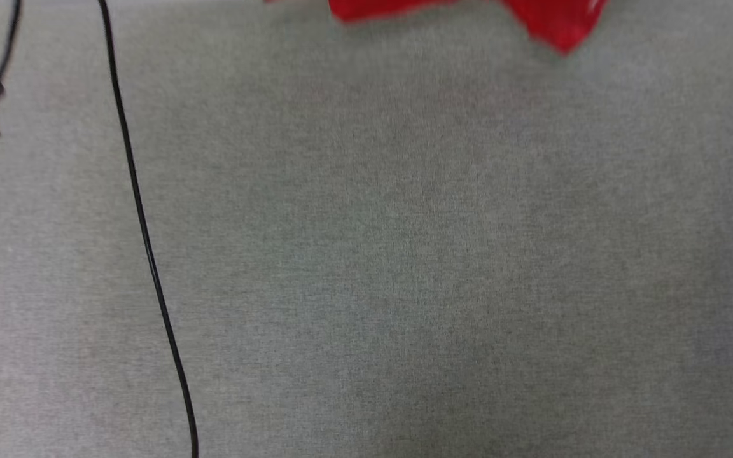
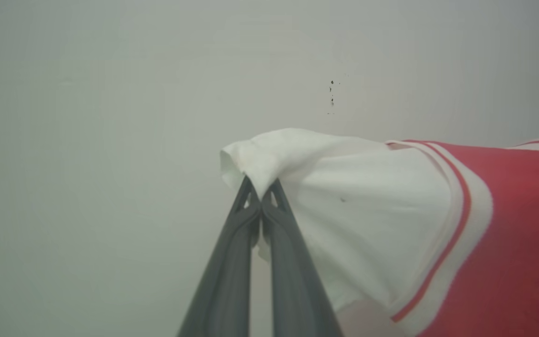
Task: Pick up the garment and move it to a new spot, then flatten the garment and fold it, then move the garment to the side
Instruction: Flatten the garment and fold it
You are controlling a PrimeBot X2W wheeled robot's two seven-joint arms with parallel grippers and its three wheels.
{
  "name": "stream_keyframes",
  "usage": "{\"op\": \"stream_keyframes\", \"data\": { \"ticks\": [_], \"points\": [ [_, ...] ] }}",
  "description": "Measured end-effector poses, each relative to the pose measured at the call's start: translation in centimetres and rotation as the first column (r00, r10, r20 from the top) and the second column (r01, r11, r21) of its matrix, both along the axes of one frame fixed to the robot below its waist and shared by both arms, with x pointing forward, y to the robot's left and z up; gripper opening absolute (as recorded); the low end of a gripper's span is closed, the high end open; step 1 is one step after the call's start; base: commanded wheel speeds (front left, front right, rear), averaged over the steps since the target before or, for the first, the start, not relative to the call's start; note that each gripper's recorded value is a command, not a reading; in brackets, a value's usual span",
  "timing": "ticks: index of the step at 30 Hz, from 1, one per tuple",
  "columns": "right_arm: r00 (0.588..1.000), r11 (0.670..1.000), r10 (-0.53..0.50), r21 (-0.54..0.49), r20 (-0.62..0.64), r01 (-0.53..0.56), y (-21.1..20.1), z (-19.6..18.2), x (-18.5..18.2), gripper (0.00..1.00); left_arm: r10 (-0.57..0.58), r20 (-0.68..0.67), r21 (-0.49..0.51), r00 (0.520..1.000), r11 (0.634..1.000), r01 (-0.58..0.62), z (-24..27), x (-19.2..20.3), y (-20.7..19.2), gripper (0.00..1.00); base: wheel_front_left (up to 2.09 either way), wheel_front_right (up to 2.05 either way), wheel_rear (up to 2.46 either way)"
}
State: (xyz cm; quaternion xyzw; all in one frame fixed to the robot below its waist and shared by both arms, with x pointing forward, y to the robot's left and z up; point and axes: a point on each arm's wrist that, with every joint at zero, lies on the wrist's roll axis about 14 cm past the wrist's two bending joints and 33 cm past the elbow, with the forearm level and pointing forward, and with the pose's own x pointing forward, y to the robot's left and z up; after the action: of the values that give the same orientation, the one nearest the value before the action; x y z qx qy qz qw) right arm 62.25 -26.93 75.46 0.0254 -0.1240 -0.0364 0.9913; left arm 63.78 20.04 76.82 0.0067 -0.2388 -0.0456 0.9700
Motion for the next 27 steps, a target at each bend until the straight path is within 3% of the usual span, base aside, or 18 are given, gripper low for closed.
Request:
{"op": "stream_keyframes", "data": {
  "ticks": [3,9,11,12,16,20,27],
  "points": [
    [1.000,1.000,0.009,-0.010,0.002,-0.009,0.5,-0.4,1.4,0.00,-0.003,0.014,-0.007,1.000,1.000,0.003,-0.6,1.3,0.3,0.00,0.00,0.00,0.00],
    [0.994,0.999,0.054,0.004,-0.091,-0.054,2.3,-5.8,4.7,0.00,0.005,-0.099,-0.048,0.995,0.999,-0.010,-7.0,4.4,1.3,0.00,0.00,0.00,0.00],
    [0.988,0.997,0.073,0.009,-0.135,-0.073,3.0,-8.3,5.8,0.00,-0.002,-0.144,-0.071,0.990,0.997,-0.009,-9.6,5.3,1.6,0.00,0.00,0.00,0.00],
    [0.974,0.995,0.098,0.030,-0.205,-0.094,4.0,-12.8,7.2,0.00,-0.022,-0.239,-0.106,0.971,0.994,-0.003,-14.8,6.4,1.6,0.00,0.00,0.00,0.00],
    [0.938,0.990,0.142,0.062,-0.315,-0.129,5.7,-18.8,8.3,0.00,-0.039,-0.378,-0.157,0.925,0.987,-0.022,-22.3,6.8,1.8,0.00,0.00,0.00,0.00],
    [0.892,0.985,0.172,0.082,-0.418,-0.152,6.8,-24.4,7.4,0.00,-0.047,-0.476,-0.197,0.878,0.979,-0.054,-27.6,6.0,2.0,0.00,0.00,0.00,0.00],
    [0.810,0.976,0.218,0.120,-0.545,-0.182,8.1,-30.6,2.3,0.00,-0.079,-0.567,-0.229,0.820,0.971,-0.064,-32.2,1.3,1.6,0.00,0.00,0.00,0.00]
  ]
}}
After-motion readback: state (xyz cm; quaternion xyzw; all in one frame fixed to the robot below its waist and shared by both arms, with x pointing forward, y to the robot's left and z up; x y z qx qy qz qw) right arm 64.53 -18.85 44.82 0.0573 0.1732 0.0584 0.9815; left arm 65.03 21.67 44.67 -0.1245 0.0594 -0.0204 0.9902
